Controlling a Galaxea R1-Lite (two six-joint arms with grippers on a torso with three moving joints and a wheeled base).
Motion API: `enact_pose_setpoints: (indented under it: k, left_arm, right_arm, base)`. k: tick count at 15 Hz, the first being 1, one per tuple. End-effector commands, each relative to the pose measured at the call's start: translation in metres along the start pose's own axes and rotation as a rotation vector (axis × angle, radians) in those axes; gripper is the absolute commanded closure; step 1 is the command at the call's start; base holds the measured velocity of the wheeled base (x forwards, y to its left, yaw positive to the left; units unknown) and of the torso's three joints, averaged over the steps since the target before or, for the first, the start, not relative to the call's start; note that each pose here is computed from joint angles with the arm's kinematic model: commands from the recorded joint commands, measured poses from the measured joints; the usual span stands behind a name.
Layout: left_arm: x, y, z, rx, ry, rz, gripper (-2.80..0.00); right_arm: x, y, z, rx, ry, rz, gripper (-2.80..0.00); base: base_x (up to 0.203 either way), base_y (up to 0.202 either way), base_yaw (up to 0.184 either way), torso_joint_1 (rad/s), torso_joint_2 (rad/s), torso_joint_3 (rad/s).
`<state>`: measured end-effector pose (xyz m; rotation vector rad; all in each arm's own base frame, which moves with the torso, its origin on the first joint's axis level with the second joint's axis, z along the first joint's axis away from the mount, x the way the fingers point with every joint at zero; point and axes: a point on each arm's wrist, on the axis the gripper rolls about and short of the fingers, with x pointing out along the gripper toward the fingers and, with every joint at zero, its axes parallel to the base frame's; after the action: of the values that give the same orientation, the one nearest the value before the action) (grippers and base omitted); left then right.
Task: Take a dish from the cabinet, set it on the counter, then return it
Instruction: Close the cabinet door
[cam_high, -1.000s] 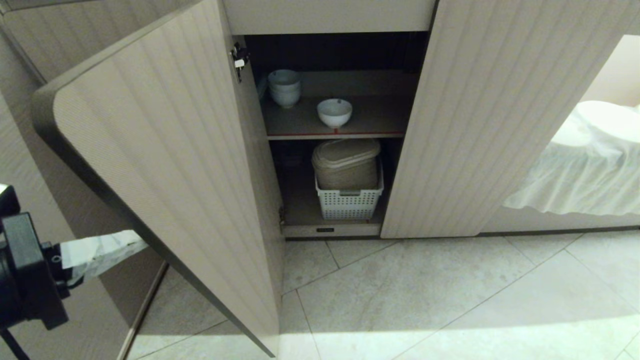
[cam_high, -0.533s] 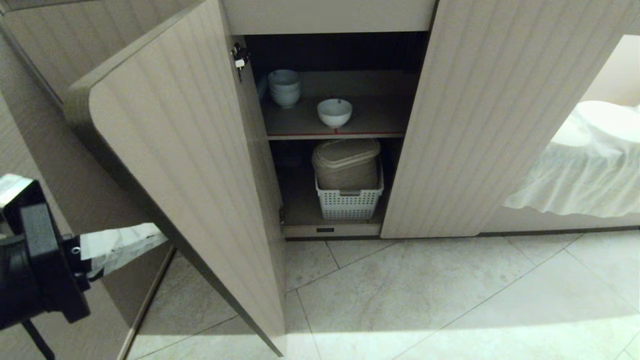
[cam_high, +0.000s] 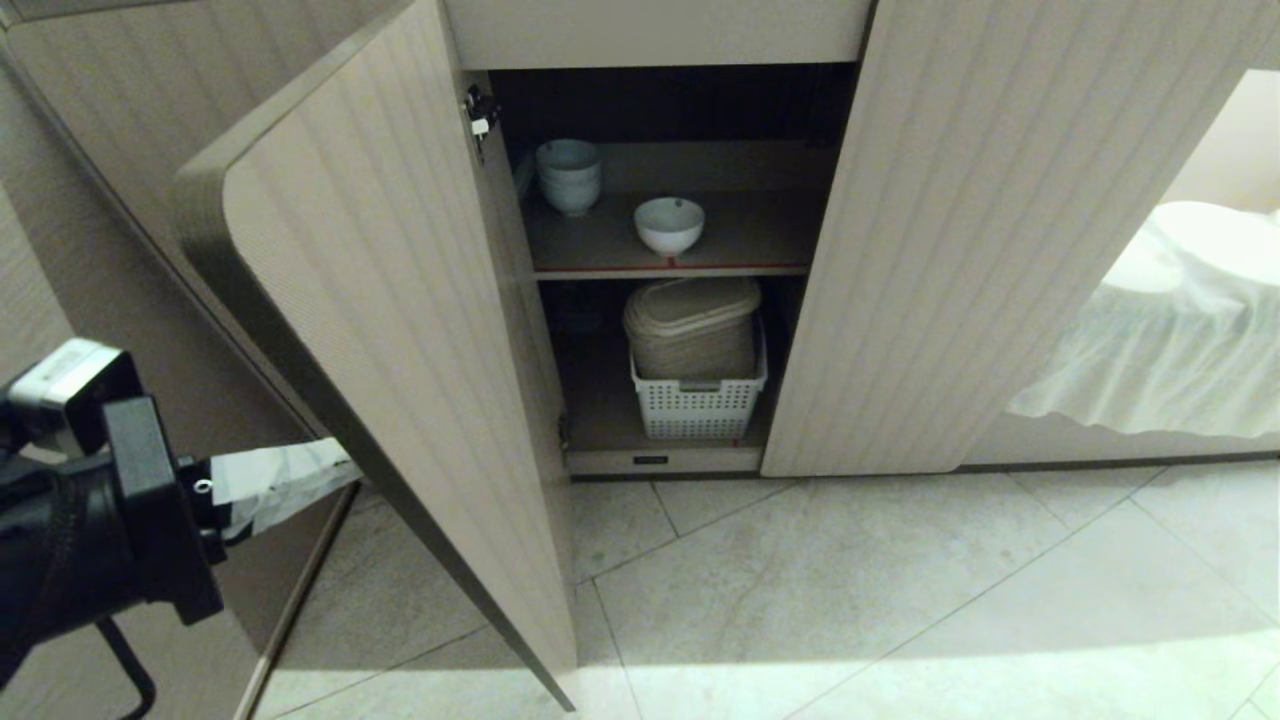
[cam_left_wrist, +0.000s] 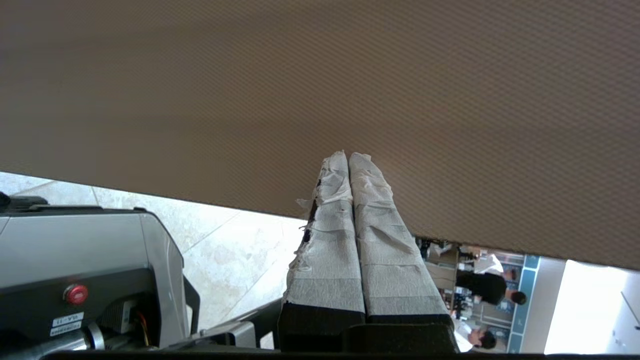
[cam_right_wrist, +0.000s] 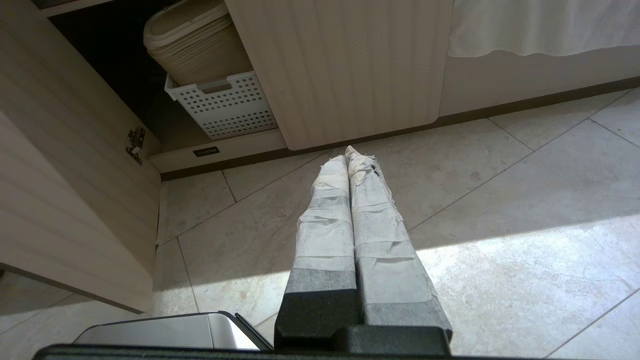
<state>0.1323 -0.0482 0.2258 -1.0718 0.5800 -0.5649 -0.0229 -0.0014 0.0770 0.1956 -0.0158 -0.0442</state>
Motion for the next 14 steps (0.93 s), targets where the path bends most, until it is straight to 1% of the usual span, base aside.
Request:
enact_pose_setpoints:
  k: [1,4,11,14]
  left_arm:
    - [0.006,0.003,0.002,-0.016,0.012,0.017,0.00]
    - [0.010,0.003,0.004,-0.011,0.006,0.008,0.00]
    - [0.020,0.005,0.007,-0.014,0.021,0.022,0.00]
    - [0.025,0.004,0.008,0.000,0.018,-0.009,0.00]
  right_arm:
    - [0.000,0.000,0.000,0.001,-0.001,0.000,0.00]
    - [0.000,0.000,0.000,0.001,-0.001,0.001,0.00]
    - [0.000,0.000,0.000,0.001,-0.001,0.000,0.00]
    - [0.000,0.000,0.000,0.001,-0.001,0.000,0.00]
  base:
    - [0.000,0.000,0.000,0.000,0.00,0.000]
    - [0.000,0.000,0.000,0.000,0.00,0.000]
    - [0.000,0.000,0.000,0.000,0.00,0.000]
    - [0.000,0.000,0.000,0.000,0.00,0.000]
